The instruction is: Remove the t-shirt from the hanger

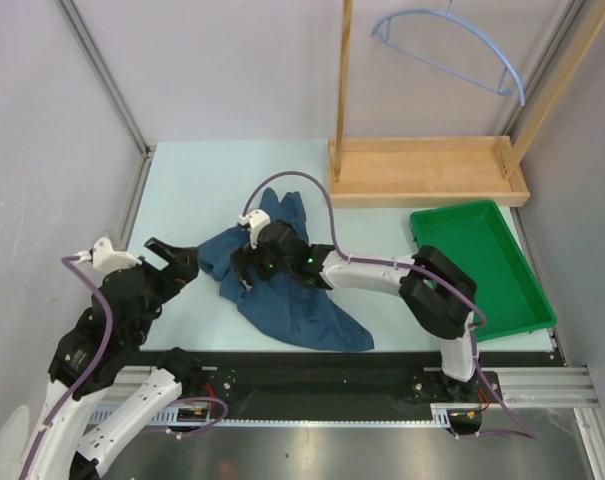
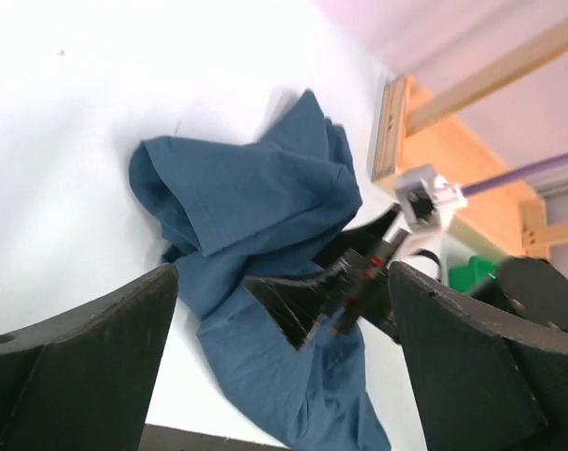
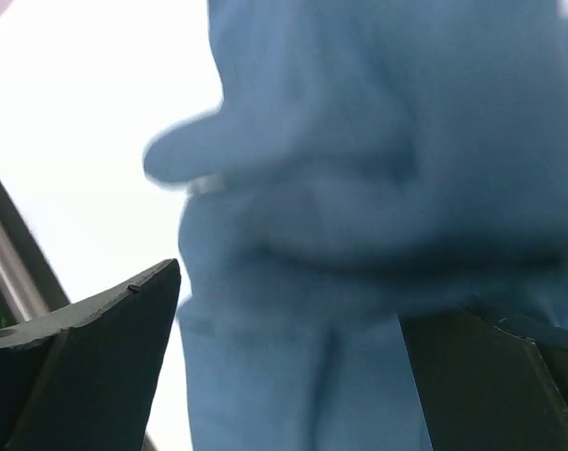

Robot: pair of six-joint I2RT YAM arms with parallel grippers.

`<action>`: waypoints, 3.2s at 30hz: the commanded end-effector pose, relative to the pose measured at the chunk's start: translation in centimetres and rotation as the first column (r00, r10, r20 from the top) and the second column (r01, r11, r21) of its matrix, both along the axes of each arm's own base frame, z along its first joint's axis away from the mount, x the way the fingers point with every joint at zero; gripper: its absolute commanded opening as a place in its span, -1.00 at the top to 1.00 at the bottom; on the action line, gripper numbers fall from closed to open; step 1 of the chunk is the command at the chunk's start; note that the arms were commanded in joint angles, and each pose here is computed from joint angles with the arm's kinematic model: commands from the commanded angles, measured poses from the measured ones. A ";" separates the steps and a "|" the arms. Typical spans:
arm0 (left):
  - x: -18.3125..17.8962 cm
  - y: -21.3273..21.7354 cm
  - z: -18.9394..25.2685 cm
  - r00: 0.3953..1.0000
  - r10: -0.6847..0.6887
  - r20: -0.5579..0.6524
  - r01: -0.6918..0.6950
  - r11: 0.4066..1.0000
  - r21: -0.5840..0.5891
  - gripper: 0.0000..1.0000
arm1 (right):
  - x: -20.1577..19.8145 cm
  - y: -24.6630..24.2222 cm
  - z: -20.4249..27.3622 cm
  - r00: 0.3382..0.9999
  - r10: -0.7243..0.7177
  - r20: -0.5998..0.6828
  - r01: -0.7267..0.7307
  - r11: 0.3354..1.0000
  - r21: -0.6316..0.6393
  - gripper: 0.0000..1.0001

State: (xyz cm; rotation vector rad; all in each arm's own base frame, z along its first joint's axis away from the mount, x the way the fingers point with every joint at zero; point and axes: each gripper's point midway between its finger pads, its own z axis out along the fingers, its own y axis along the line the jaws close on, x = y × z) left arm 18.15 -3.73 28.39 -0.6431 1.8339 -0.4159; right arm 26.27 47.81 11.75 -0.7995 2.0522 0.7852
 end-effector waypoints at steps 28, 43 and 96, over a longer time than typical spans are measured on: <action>0.2 -1.7 -0.3 0.996 -0.090 0.021 0.091 0.996 -0.015 -0.96 | 0.8 2.0 -10.0 0.988 0.085 -0.130 -0.118 0.955 -0.271 0.99; 0.7 -3.1 -1.0 0.990 -0.140 0.020 0.141 0.989 -0.036 -0.94 | 4.3 -8.6 17.3 0.983 -0.169 0.072 0.147 0.959 0.242 1.00; 2.3 -6.1 -1.5 0.961 -0.275 0.016 0.275 0.961 0.009 -0.93 | -0.6 -55.0 20.8 0.135 -0.977 0.162 0.989 0.143 0.038 1.00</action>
